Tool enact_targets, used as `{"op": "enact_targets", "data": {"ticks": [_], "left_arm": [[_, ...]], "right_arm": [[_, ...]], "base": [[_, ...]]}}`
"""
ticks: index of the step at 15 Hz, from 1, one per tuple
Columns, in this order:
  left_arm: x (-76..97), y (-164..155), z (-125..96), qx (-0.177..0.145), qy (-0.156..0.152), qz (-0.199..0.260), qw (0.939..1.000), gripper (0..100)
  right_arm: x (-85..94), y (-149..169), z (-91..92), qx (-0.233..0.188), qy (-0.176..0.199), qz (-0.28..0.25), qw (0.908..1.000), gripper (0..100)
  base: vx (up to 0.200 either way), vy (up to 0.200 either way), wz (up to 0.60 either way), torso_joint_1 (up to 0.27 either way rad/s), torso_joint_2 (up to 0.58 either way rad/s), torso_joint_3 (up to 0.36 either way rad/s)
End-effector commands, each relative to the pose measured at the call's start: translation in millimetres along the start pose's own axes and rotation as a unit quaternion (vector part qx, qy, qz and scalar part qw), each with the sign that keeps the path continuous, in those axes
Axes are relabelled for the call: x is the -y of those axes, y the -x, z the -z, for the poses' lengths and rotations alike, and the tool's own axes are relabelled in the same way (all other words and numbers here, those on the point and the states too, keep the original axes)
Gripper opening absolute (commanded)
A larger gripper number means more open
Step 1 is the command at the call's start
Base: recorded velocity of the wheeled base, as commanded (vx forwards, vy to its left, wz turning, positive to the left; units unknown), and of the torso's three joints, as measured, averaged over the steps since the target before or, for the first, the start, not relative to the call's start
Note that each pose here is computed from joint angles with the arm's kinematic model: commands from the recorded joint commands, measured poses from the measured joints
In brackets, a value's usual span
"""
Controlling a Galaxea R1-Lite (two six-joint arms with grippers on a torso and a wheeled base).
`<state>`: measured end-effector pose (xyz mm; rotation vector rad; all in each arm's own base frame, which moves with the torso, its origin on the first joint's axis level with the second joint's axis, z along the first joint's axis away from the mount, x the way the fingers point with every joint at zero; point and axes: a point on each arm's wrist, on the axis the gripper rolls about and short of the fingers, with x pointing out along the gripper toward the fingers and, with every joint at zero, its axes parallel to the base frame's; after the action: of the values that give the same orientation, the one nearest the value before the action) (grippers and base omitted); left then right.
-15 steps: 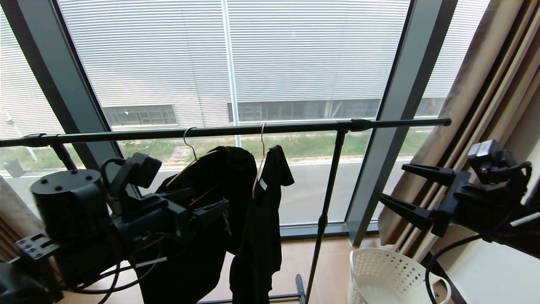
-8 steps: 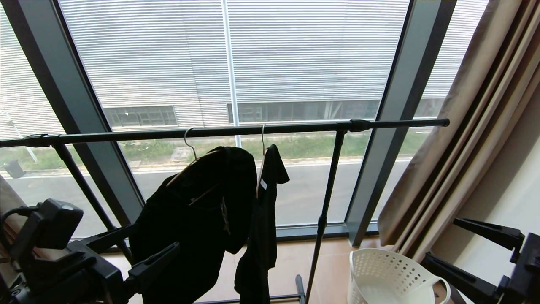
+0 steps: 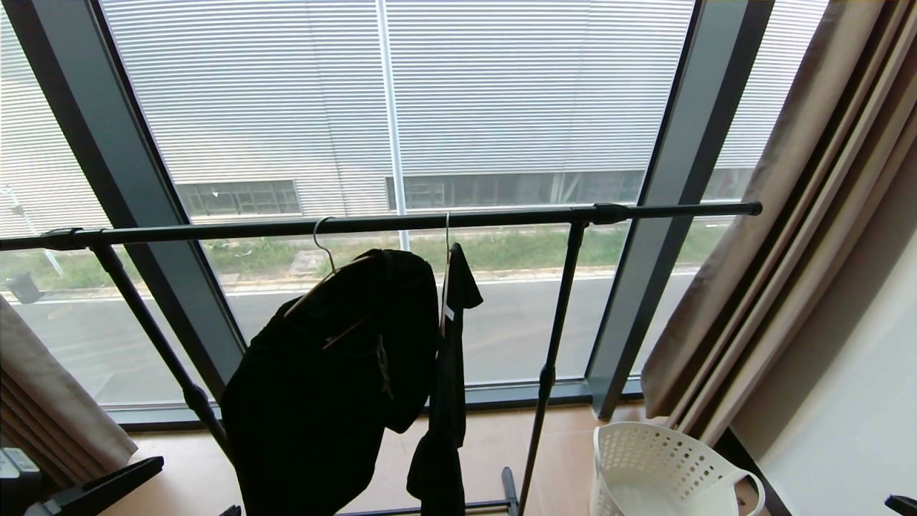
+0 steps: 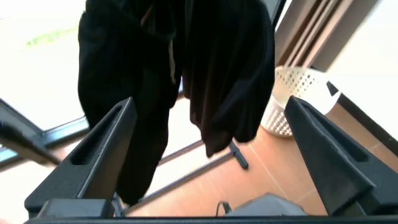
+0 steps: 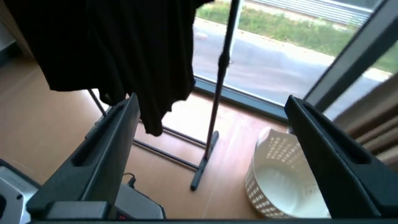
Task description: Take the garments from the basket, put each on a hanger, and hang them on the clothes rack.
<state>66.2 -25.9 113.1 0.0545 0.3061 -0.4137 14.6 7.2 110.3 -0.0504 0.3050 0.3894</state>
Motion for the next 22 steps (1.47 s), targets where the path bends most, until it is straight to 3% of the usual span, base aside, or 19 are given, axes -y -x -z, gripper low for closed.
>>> {"op": "enact_targets", "data": {"ticks": [1, 5, 9, 12, 13, 15, 17, 19, 22], "left_arm": [[0.7, 32, 17, 0.030, 0.002, -0.020, 0.9993, 100], [2.5, 50, 40, 0.023, 0.010, -0.045, 0.9987, 100], [5.0, 61, 49, 0.066, 0.017, -0.093, 0.9933, 100], [5.4, 62, 49, 0.073, 0.022, -0.127, 0.9891, 100], [6.2, 64, 50, 0.084, 0.022, -0.140, 0.9864, 100], [11.2, 72, 54, 0.142, 0.011, -0.174, 0.9744, 100], [13.8, 78, 57, 0.179, -0.009, -0.173, 0.9684, 100], [13.4, 77, 60, 0.166, 0.001, -0.178, 0.9700, 100], [11.3, 77, 63, 0.148, 0.001, -0.226, 0.9628, 100]], "right_arm": [[-5.9, 26, 29.6, 0.057, 0.004, 0.034, 0.9978, 100], [-9.3, 30, 33.7, 0.077, -0.018, 0.096, 0.9923, 100], [-11.8, 31, 36.4, 0.108, -0.017, 0.151, 0.9824, 100], [-11.3, 31, 36.8, 0.114, -0.018, 0.161, 0.9802, 100], [-11.6, 31, 37.1, 0.117, -0.016, 0.155, 0.9809, 100], [-12.9, 32, 37.8, 0.124, -0.012, 0.136, 0.9830, 100], [-12.9, 32, 37.8, 0.125, -0.012, 0.136, 0.9828, 100], [-12.9, 32, 37.6, 0.126, -0.012, 0.136, 0.9826, 100], [-12.6, 32, 38.0, 0.125, -0.015, 0.142, 0.9818, 100]], "base": [[0.000, 0.000, 0.00, 0.000, 0.00, 0.000], [0.000, 0.000, 0.00, 0.000, 0.00, 0.000], [0.000, 0.000, 0.00, 0.000, 0.00, 0.000], [0.000, 0.000, 0.00, 0.000, 0.00, 0.000], [0.000, 0.000, 0.00, 0.000, 0.00, 0.000], [0.000, 0.000, 0.00, 0.000, 0.00, 0.000], [0.000, 0.000, 0.00, 0.000, 0.00, 0.000], [0.000, 0.000, 0.00, 0.000, 0.00, 0.000], [0.000, 0.000, 0.00, 0.000, 0.00, 0.000]]}}
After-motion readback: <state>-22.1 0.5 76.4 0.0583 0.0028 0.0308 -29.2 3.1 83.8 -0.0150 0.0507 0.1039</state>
